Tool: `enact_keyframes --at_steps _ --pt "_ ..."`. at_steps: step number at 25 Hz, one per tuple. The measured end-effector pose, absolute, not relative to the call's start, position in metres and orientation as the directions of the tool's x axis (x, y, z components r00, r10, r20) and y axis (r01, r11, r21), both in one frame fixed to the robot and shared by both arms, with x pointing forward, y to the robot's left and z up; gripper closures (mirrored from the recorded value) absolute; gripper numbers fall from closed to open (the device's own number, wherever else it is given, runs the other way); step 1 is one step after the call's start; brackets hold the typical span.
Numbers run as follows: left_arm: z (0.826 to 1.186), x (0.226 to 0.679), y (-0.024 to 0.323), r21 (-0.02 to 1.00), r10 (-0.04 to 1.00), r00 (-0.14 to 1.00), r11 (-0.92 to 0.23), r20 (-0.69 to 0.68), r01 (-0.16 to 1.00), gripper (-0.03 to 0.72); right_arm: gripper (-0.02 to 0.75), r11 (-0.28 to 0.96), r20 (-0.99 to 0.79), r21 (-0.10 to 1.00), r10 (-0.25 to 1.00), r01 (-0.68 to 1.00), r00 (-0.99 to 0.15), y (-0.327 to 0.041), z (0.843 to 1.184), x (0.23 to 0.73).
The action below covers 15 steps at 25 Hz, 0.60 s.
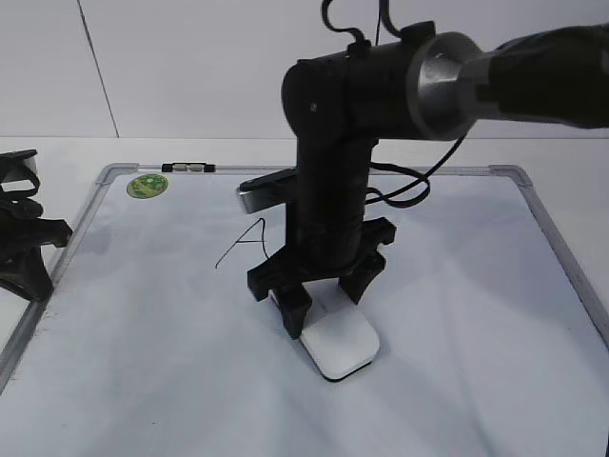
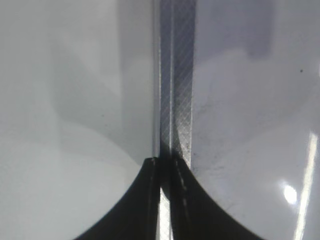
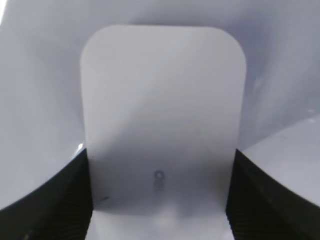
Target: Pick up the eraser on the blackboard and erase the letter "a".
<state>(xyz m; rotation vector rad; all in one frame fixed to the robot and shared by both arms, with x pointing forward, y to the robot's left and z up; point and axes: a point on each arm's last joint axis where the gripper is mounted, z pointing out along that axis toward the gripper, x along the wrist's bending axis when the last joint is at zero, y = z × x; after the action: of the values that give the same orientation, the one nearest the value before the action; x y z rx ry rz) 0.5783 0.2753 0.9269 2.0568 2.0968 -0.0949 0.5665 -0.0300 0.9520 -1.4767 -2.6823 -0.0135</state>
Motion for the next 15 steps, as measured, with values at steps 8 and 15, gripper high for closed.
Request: enact_keyframes --at_steps 8,15 --pt "0.926 0.578 0.275 0.094 0.982 -0.01 0.028 -0.19 0.995 0.673 0.174 0.597 0.066 -0.029 0.801 0.802 -0.594 -0.01 0.952 0.549" --pt "0.926 0.579 0.275 0.094 0.982 -0.011 0.029 -0.191 0.995 0.673 0.174 0.518 0.01 -0.025 0.855 0.855 -0.518 -0.039 0.952 0.574"
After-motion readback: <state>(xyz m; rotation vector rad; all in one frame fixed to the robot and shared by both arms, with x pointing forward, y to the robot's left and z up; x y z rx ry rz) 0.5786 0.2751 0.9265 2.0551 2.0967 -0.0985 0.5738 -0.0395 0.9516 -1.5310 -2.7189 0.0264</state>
